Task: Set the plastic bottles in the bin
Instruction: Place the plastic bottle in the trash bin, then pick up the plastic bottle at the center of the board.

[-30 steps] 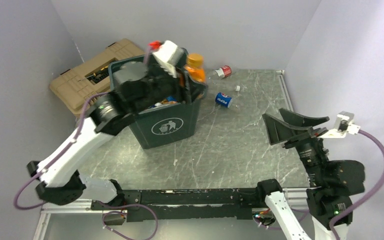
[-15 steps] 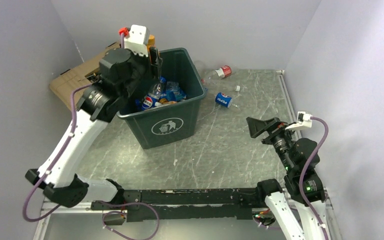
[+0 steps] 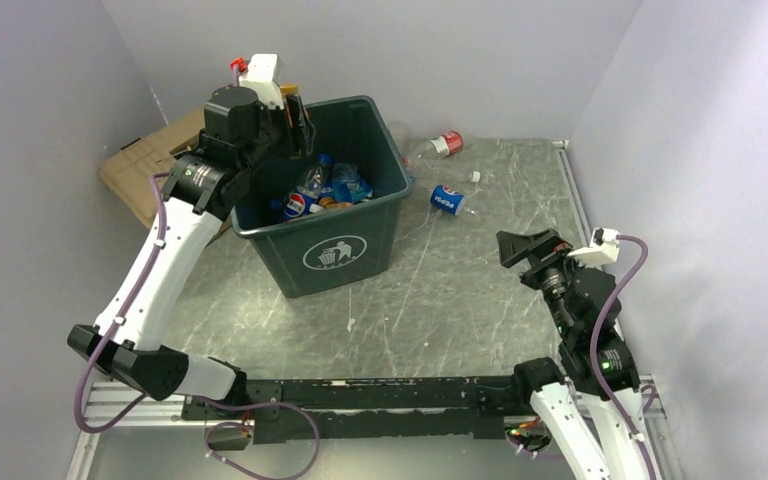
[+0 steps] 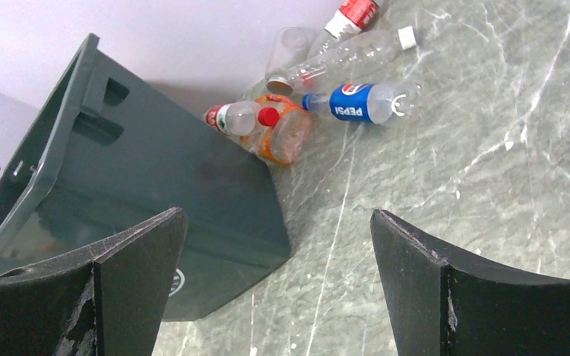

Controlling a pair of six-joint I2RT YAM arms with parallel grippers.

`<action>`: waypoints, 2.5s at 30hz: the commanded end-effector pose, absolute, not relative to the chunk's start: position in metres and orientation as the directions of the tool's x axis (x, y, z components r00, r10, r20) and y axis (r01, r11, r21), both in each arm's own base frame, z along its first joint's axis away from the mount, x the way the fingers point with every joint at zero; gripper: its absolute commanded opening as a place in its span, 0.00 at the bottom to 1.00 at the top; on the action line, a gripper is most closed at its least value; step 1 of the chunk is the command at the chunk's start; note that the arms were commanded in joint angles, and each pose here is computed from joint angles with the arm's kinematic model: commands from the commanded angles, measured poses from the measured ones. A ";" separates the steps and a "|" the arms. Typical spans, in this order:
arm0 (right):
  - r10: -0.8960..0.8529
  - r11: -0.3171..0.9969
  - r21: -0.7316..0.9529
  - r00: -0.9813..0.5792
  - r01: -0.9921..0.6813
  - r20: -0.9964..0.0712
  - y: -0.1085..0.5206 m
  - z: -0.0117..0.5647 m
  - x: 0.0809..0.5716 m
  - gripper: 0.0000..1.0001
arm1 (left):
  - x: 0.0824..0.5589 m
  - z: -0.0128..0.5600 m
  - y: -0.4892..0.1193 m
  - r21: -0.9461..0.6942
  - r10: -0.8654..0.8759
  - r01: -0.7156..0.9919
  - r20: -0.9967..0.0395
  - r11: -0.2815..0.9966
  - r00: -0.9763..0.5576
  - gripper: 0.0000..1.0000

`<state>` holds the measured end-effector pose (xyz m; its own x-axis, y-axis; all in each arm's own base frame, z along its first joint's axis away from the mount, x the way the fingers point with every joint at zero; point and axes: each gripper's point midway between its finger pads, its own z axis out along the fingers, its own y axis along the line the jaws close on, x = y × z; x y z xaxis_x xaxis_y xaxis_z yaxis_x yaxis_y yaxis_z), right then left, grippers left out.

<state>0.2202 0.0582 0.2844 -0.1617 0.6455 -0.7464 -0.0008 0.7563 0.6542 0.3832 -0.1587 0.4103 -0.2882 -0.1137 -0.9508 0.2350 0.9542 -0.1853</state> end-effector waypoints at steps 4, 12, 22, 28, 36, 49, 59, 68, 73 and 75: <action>0.686 0.728 0.673 -0.151 0.133 -0.712 0.046 0.260 0.231 1.00 | 0.383 0.410 -0.173 -0.259 -0.164 0.294 -0.936 0.920 -0.313 0.05; 0.662 0.749 0.645 -0.132 0.151 -0.738 0.038 0.247 0.228 1.00 | 0.368 0.409 -0.186 -0.309 -0.184 0.365 -0.923 0.878 -0.337 0.48; 0.623 0.782 0.613 -0.158 0.110 -0.766 0.043 0.250 0.227 0.99 | 0.349 0.444 -0.175 -0.319 -0.226 0.370 -0.935 0.873 -0.274 0.91; 0.588 0.799 0.601 -0.195 -0.010 -0.785 0.063 0.271 0.231 0.97 | 0.316 0.480 -0.157 -0.340 -0.289 0.377 -0.939 0.862 -0.185 1.00; 0.702 0.691 0.723 -0.235 -0.003 -0.672 0.085 0.274 0.265 0.96 | 0.252 0.495 -0.131 -0.445 -0.454 0.409 -0.887 0.796 -0.082 1.00; 0.783 0.622 0.743 -0.179 0.248 -0.596 0.075 0.189 0.352 0.94 | 0.207 0.458 -0.117 -0.531 -0.521 0.395 -0.842 0.750 -0.143 0.99; 0.657 0.751 0.594 -0.238 0.287 -0.715 0.043 0.175 0.444 0.94 | 0.186 0.459 -0.104 -0.491 -0.489 0.398 -0.865 0.775 -0.113 0.99; 0.517 0.854 0.468 -0.457 0.226 -0.724 0.050 0.127 0.520 0.94 | 0.185 0.450 -0.102 -0.463 -0.451 0.387 -0.883 0.797 -0.127 0.99; 0.462 0.867 0.487 -0.540 0.106 -0.704 0.075 0.111 0.532 0.94 | 0.183 0.449 -0.106 -0.456 -0.434 0.400 -0.888 0.795 -0.151 0.99; 0.452 0.865 0.495 -0.558 0.083 -0.696 0.082 0.107 0.531 0.94 | 0.183 0.450 -0.108 -0.458 -0.434 0.408 -0.887 0.790 -0.155 0.99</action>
